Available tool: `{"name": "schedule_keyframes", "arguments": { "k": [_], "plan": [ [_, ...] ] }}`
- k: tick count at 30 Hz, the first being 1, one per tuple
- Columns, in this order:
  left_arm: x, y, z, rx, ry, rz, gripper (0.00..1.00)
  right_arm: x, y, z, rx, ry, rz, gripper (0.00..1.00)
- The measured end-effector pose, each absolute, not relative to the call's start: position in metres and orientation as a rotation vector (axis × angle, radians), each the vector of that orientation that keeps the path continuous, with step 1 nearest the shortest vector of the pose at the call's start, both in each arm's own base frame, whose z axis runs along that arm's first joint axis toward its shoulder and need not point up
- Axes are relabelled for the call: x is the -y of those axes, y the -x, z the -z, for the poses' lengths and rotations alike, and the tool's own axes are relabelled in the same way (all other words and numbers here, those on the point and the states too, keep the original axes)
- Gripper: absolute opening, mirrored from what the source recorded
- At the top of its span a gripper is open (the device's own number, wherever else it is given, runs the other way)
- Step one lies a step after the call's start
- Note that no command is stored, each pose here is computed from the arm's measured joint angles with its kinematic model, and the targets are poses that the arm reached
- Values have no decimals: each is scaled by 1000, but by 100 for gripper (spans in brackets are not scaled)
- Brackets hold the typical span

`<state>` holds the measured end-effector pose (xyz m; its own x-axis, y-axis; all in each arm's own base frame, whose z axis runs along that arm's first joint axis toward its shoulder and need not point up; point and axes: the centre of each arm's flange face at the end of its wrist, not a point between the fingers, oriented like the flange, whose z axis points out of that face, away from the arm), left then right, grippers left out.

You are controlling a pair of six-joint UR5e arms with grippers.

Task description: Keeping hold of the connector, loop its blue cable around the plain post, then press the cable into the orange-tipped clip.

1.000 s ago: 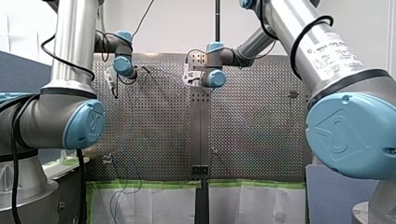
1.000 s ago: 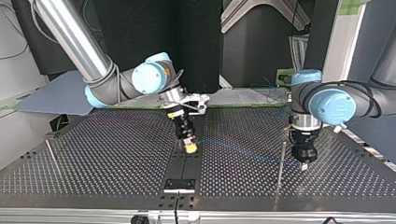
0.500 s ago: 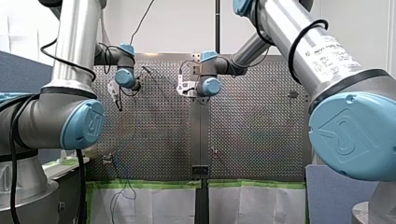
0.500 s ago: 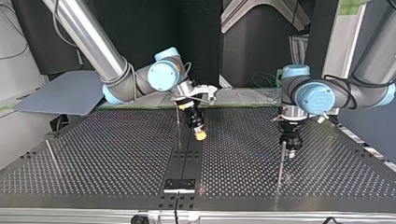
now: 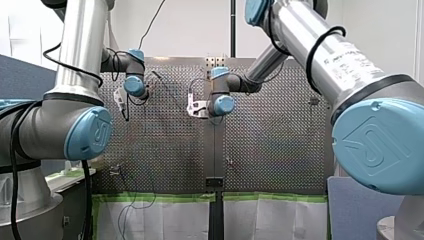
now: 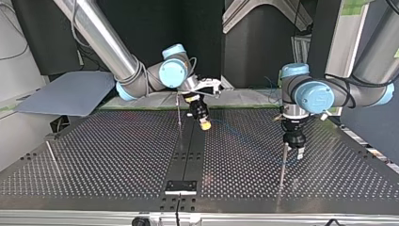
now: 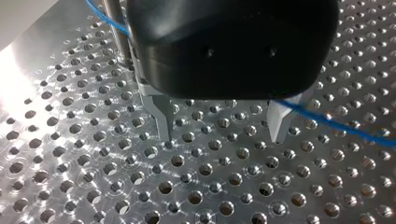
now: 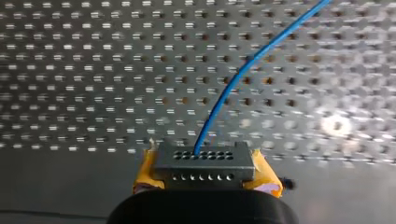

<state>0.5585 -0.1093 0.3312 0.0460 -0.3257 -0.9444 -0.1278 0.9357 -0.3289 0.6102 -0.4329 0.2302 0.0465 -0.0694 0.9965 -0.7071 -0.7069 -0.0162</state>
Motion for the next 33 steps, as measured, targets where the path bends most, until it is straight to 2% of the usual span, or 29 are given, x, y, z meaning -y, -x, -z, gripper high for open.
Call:
{"name": "schedule_keyframes", "arguments": {
  "k": [12, 17, 24, 33],
  "plan": [
    [115, -569, -328, -1541, 332, 226, 99, 429, -605, -181, 818, -1847, -1710, 2],
    [113, -573, -315, -1589, 334, 195, 99, 426, -604, -147, 840, -1888, -1655, 2],
    [113, -573, -312, -1600, 341, 180, 99, 412, -595, -84, 878, -1944, -1580, 2],
    [114, -573, -312, -1599, 341, 186, 99, 409, -583, -18, 932, -1950, -1493, 2]
  ]
}}
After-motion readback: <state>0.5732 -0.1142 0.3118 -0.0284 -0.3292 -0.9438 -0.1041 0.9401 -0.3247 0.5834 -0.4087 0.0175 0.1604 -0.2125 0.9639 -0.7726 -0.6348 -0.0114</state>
